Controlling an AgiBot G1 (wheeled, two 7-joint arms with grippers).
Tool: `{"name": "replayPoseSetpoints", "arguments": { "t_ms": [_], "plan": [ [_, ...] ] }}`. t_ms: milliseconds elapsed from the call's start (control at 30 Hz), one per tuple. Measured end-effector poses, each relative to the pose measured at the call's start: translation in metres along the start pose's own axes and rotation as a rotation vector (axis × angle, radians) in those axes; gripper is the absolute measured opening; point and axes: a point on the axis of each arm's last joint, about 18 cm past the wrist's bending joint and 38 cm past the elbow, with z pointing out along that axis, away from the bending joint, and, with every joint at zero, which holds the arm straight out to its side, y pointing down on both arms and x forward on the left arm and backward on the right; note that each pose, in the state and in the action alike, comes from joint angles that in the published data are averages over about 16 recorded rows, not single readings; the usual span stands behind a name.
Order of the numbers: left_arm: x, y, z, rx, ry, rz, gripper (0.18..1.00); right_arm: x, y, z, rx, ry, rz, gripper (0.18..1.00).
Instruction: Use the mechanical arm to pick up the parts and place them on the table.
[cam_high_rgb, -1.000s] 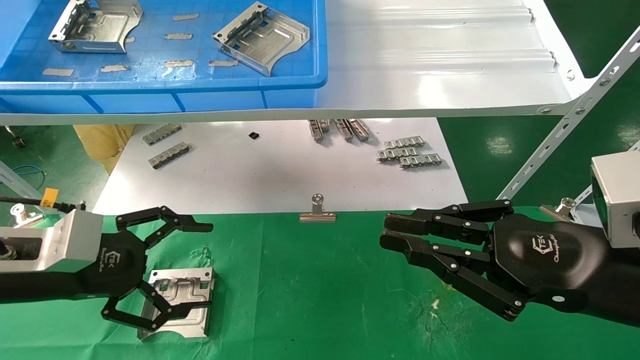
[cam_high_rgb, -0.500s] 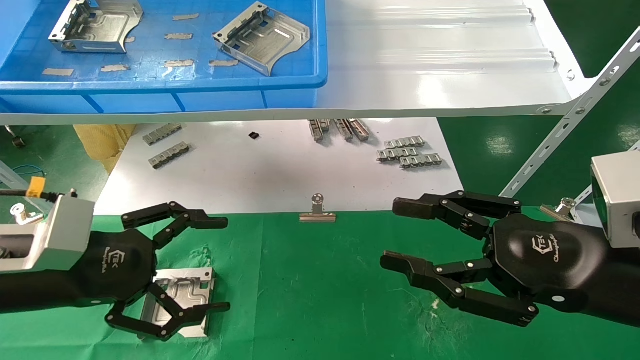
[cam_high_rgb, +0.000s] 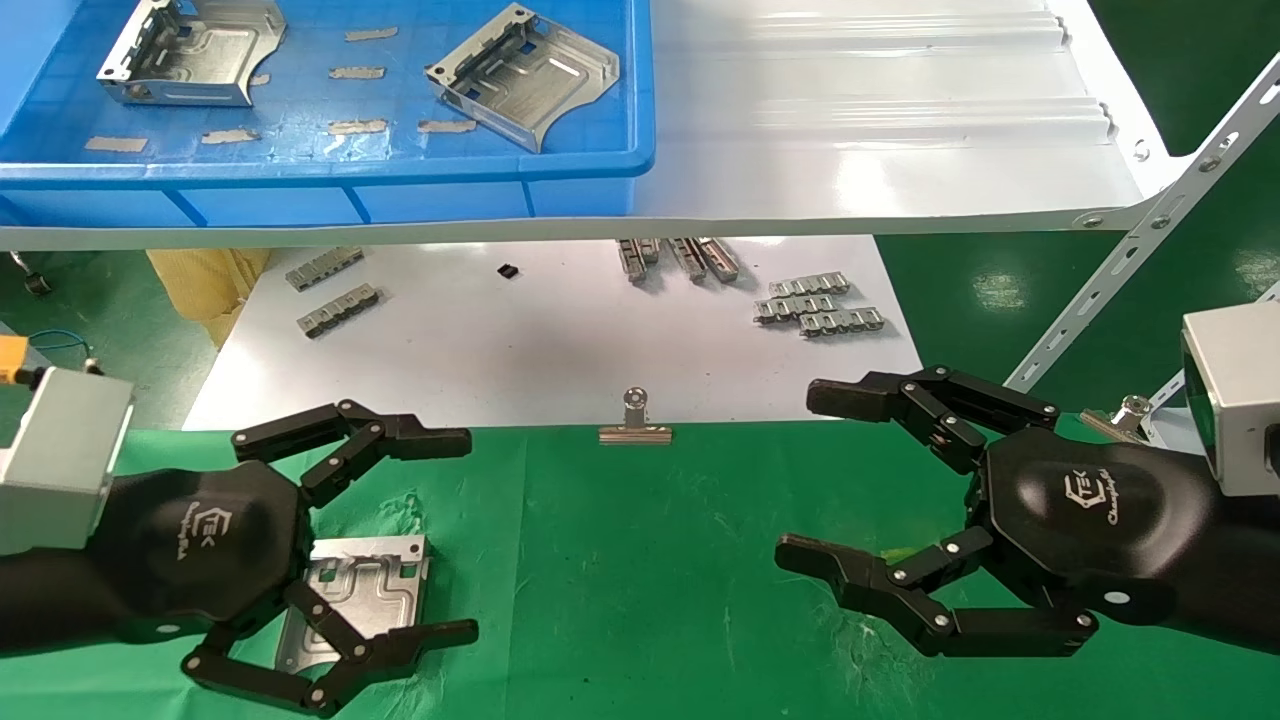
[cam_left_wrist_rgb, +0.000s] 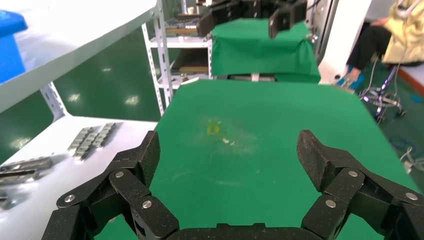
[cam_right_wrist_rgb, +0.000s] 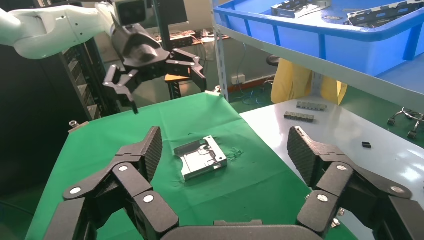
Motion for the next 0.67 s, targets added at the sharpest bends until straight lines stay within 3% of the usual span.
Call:
{"name": "replayPoseSetpoints", "arguments": {
  "t_ms": [333,667],
  "plan": [
    [0.017,-0.016,0.001,0.059,0.014,-0.049,1.001,0.000,0.000,0.000,0.000,0.000,0.000,0.972],
    [0.025,-0.024,0.000,0.082,0.022,-0.066,1.001,0.000,0.000,0.000,0.000,0.000,0.000,0.997]
  ]
}}
